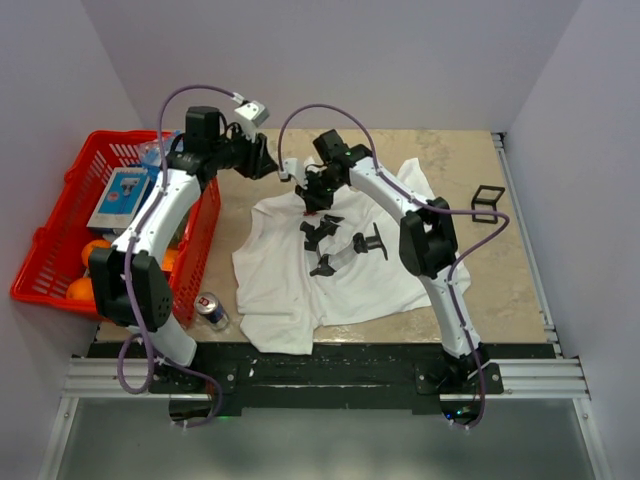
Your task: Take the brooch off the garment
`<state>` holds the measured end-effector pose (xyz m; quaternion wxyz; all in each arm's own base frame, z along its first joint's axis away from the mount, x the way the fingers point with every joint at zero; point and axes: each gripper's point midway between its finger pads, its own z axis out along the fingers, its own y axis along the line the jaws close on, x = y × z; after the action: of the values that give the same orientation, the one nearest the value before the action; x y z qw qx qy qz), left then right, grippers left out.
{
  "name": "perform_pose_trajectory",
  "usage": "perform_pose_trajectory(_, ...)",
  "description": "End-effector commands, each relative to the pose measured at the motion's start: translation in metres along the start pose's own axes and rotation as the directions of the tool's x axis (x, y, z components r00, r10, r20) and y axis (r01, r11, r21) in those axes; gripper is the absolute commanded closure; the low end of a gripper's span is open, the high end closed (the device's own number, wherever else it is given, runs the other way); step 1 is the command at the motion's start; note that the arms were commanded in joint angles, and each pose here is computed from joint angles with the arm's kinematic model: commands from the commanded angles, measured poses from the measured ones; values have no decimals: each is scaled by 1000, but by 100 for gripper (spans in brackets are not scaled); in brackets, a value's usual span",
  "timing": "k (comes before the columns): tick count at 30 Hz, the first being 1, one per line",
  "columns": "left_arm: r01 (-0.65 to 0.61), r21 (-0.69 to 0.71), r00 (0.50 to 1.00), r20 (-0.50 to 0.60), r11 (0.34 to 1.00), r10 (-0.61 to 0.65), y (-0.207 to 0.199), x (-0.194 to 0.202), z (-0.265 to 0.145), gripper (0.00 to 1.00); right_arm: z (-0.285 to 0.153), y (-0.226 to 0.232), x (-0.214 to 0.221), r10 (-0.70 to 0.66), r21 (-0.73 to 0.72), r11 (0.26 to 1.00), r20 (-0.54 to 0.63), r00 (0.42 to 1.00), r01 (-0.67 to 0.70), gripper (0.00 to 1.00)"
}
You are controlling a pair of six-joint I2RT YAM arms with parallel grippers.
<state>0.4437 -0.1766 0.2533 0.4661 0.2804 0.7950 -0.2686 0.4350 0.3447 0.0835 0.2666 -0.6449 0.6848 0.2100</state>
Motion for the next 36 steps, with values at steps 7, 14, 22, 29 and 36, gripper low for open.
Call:
perform_pose_trajectory(7,-172,82,985,11,982,172,-41,16,-26,62,-4,17,4,467,-175,872,24,884,-456,100)
perform_pose_trajectory(14,-177,108,984,16,978,176,-55,12,-22,62,14,40,25,646,-250,727,-67,760,-640,100)
perform_pose_trajectory(22,-157,115,987,-4,981,159,-62,15,-21,62,10,42,34,770,-299,585,-86,632,-754,100)
perform_pose_trajectory(29,-176,107,982,-55,979,183,-62,26,-19,62,-13,9,13,863,-410,467,18,505,-783,100)
perform_pose_trajectory(36,-231,122,961,-126,965,246,-68,39,-17,62,-32,-26,-16,964,-578,229,26,263,-783,100)
